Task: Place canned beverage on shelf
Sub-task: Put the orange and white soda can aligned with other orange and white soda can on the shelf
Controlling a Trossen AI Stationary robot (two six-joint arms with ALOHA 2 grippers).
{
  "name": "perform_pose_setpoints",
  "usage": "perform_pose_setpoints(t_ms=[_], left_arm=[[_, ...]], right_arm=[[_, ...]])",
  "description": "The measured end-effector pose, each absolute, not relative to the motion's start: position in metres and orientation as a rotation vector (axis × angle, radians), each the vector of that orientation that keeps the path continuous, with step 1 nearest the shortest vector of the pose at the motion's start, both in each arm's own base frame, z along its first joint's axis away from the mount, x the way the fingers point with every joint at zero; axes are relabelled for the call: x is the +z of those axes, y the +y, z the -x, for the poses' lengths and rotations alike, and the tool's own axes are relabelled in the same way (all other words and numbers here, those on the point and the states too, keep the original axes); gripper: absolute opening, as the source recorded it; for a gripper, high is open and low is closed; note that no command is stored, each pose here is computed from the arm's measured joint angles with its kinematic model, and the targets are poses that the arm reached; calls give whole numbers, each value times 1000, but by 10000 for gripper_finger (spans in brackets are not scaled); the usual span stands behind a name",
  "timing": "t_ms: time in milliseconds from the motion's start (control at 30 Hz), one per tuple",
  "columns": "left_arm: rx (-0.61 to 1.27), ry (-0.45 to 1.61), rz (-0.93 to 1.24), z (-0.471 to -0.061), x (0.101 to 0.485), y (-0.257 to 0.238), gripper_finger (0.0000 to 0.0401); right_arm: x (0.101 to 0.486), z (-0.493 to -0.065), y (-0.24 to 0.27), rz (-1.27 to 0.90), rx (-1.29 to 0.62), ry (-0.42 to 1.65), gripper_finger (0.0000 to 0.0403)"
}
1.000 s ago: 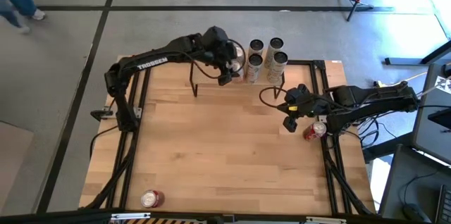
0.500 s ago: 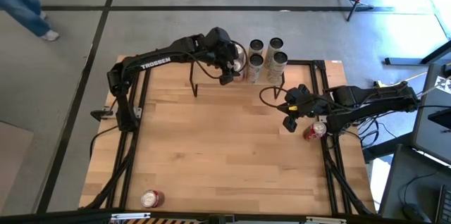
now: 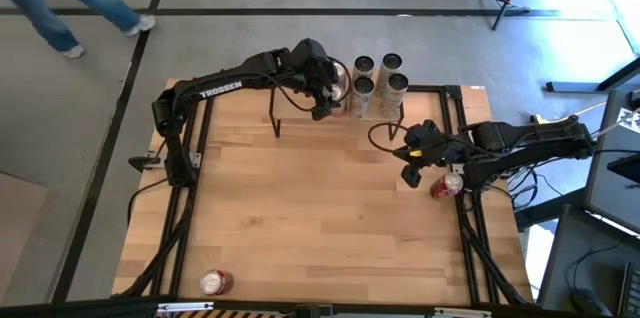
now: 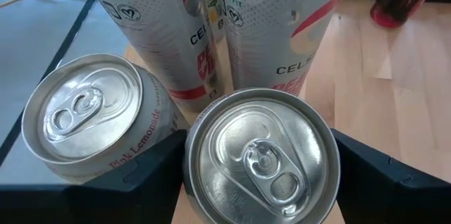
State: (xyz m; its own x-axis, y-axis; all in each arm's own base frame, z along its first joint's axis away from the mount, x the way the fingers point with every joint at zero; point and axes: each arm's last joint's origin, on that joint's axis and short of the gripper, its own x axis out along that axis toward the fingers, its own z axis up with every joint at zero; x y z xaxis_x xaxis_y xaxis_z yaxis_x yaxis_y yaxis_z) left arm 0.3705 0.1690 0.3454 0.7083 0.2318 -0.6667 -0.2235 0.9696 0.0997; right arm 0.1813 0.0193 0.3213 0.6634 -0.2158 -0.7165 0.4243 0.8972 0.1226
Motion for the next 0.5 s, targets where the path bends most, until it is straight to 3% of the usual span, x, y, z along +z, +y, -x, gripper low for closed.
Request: perform_pose_setpoints(t_ms=[500], left_arm=[[256,722,-27,-373,347,168,344]], right_arm=[[321,-182,19,-293,-366,761,17]])
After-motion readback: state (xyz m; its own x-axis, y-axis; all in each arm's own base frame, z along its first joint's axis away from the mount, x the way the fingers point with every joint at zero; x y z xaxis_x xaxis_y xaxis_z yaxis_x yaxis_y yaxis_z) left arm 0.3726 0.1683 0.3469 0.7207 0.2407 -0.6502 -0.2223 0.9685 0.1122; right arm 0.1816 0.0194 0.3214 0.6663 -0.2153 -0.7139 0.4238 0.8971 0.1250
